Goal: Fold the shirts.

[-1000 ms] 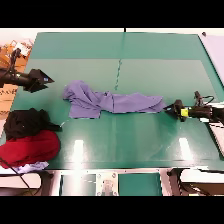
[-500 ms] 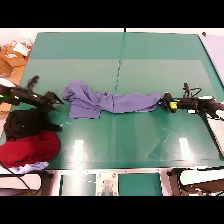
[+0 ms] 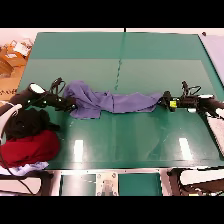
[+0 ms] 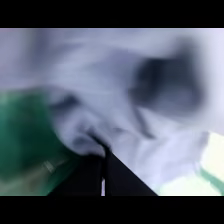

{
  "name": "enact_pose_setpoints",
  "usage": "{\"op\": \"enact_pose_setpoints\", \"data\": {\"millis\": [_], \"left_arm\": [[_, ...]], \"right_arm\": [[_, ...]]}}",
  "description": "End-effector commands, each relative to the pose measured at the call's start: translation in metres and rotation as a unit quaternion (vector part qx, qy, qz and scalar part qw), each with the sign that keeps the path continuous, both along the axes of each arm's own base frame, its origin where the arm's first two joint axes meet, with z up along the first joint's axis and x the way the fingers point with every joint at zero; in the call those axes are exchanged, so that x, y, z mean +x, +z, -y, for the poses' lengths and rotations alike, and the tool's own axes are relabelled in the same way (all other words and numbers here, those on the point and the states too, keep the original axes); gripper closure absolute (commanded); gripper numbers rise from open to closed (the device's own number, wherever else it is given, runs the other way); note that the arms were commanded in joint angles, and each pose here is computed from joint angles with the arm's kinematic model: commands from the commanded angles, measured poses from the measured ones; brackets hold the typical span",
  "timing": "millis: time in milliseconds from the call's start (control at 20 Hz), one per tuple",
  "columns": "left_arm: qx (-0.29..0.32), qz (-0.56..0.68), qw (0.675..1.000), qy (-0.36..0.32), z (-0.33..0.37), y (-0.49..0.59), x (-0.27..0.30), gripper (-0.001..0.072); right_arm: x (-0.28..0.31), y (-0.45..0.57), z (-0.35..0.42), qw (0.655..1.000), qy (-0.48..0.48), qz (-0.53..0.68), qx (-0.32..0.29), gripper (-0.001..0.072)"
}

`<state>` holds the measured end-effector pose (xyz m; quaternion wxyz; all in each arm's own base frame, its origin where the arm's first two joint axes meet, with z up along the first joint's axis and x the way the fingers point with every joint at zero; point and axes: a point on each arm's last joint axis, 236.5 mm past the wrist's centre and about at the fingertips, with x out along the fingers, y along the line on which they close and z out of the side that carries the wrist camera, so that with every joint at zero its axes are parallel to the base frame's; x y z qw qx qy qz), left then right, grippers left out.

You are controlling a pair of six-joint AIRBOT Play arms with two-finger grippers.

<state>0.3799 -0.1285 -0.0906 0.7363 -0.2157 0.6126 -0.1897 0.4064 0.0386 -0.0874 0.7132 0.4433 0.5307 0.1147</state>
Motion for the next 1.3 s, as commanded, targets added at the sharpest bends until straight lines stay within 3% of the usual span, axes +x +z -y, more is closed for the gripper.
{"op": "enact_pose_setpoints", "data": {"millis": [0,100,200,300,450,700,800,900,1000,1100,1250], "left_arm": [[0.025,-0.019,0.998,-0.062,-0.004,0.023,-0.016,0.0688],[0.073,0.033,0.994,-0.073,-0.022,0.070,-0.004,0.0688],[0.102,0.166,0.979,-0.059,-0.031,0.168,0.024,0.0688],[0.111,0.330,0.937,-0.032,-0.033,0.300,0.033,0.0688],[0.114,0.548,0.828,0.006,-0.036,0.496,-0.014,0.0688],[0.115,0.779,0.615,0.046,-0.040,0.710,-0.170,0.0687],[0.115,0.821,0.556,0.064,-0.045,0.743,-0.209,0.0687],[0.125,0.830,0.540,0.064,-0.046,0.747,-0.214,0.0686],[0.130,0.822,0.551,0.058,-0.045,0.741,-0.202,0.0686],[0.147,0.812,0.562,0.044,-0.044,0.731,-0.174,0.0685],[0.133,0.773,0.619,0.036,-0.041,0.693,-0.101,0.0685]], "right_arm": [[-0.003,0.027,-0.003,0.999,0.019,0.016,0.021,0.0700],[0.002,0.073,0.002,0.998,0.022,0.059,0.018,0.0700],[0.007,0.145,0.008,0.991,0.021,0.130,-0.001,0.0700],[0.004,0.237,0.013,0.975,0.009,0.221,-0.035,0.0700],[-0.025,0.389,0.010,0.921,-0.020,0.376,-0.099,0.0700],[-0.142,0.602,0.000,0.754,-0.134,0.611,-0.200,0.0700],[-0.185,0.644,-0.009,0.695,-0.161,0.659,-0.236,0.0700],[-0.204,0.658,-0.013,0.674,-0.178,0.669,-0.257,0.0700],[-0.203,0.654,-0.009,0.676,-0.182,0.662,-0.268,0.0700],[-0.189,0.638,0.000,0.696,-0.179,0.640,-0.273,0.0700],[-0.153,0.592,0.026,0.742,-0.184,0.591,-0.258,0.0700]]}}
